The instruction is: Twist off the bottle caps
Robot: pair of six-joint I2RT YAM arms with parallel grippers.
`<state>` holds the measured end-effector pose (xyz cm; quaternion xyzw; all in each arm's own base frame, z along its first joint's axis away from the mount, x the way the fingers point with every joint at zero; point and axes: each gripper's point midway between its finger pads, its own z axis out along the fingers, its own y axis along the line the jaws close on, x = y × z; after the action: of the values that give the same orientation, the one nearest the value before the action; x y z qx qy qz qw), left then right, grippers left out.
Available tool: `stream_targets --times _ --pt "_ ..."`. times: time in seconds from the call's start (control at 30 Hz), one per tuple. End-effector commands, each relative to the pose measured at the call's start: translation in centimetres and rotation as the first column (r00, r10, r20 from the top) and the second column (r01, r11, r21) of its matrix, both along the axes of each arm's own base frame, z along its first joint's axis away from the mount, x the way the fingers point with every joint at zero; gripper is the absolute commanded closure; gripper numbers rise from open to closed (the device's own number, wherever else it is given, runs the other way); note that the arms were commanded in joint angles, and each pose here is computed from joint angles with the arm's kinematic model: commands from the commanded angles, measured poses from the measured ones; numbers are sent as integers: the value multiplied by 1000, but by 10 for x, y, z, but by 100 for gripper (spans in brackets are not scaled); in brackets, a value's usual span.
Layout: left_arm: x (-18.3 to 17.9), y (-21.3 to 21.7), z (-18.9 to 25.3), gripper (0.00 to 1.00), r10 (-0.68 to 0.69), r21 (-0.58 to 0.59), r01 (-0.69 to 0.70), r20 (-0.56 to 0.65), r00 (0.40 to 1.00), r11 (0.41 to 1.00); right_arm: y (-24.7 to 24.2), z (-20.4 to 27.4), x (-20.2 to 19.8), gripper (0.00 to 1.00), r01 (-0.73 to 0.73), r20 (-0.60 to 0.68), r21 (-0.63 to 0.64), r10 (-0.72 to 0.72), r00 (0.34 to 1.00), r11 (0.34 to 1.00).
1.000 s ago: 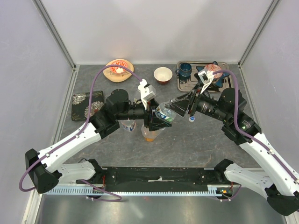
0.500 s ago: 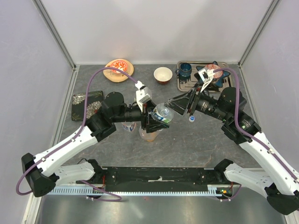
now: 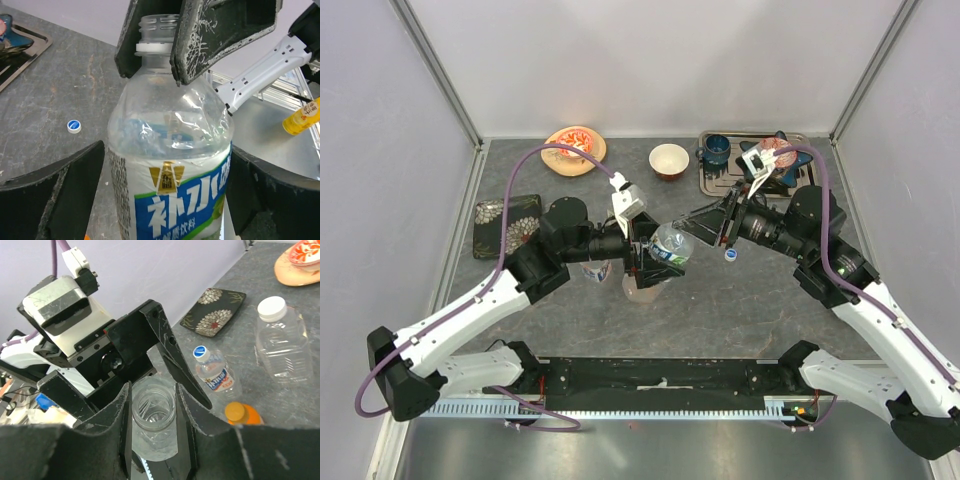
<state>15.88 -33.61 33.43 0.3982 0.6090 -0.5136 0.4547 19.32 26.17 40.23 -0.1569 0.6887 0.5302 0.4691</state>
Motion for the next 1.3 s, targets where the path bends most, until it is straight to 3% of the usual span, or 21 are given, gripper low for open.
stream_targets --times 0.0,0.17,0.23,0.27,0.3,0.4,0.43,0.5,0.53,0.6,0.67,0.73,0.83,0.97,1.27 --pt "12 4 21 1 77 -22 -76 61 995 997 -16 28 3 100 85 82 0 -85 993 996" --pt "15 28 21 1 171 29 -174 79 982 984 -48 41 25 100 298 125 -58 -289 949 953" --pt "12 47 26 1 230 44 -235 94 969 971 -77 47 50 100 494 149 -94 -478 865 864" --pt "11 55 29 1 251 41 -256 99 963 966 -92 39 59 100 570 146 -144 -552 821 809" --pt "7 69 41 1 293 4 -296 122 948 955 -116 36 76 100 694 157 -172 -675 720 699" --pt "-6 97 56 1 349 -71 -342 151 925 937 -156 6 103 100 850 208 -270 -835 510 452" --pt "-10 102 60 1 353 -92 -343 153 923 935 -183 6 112 100 919 259 -262 -897 359 293" --pt "-20 113 65 1 366 -147 -344 166 916 927 -197 -25 126 100 939 321 -312 -913 252 149" --pt "-21 116 60 1 370 -150 -348 157 916 925 -212 -24 134 100 956 343 -285 -925 165 65" --pt "-24 120 59 1 379 -166 -354 154 913 920 -221 -50 150 100 948 359 -319 -926 119 -2" --pt "-27 126 56 1 388 -174 -362 152 909 916 -241 -67 165 100 939 358 -326 -933 20 -105" --pt "-30 130 51 1 393 -177 -368 141 909 913 -253 -77 176 100 937 352 -310 -935 -43 -160" --pt "-33 135 48 1 399 -183 -373 134 907 910 -262 -95 193 100 929 352 -309 -932 -87 -204" --pt "-35 141 42 1 412 -178 -388 129 902 904 -264 -129 219 100 897 373 -376 -924 -84 -233" --pt "-32 142 29 0 424 -155 -404 128 897 902 -268 -192 242 100 862 313 -463 -948 -60 -208"
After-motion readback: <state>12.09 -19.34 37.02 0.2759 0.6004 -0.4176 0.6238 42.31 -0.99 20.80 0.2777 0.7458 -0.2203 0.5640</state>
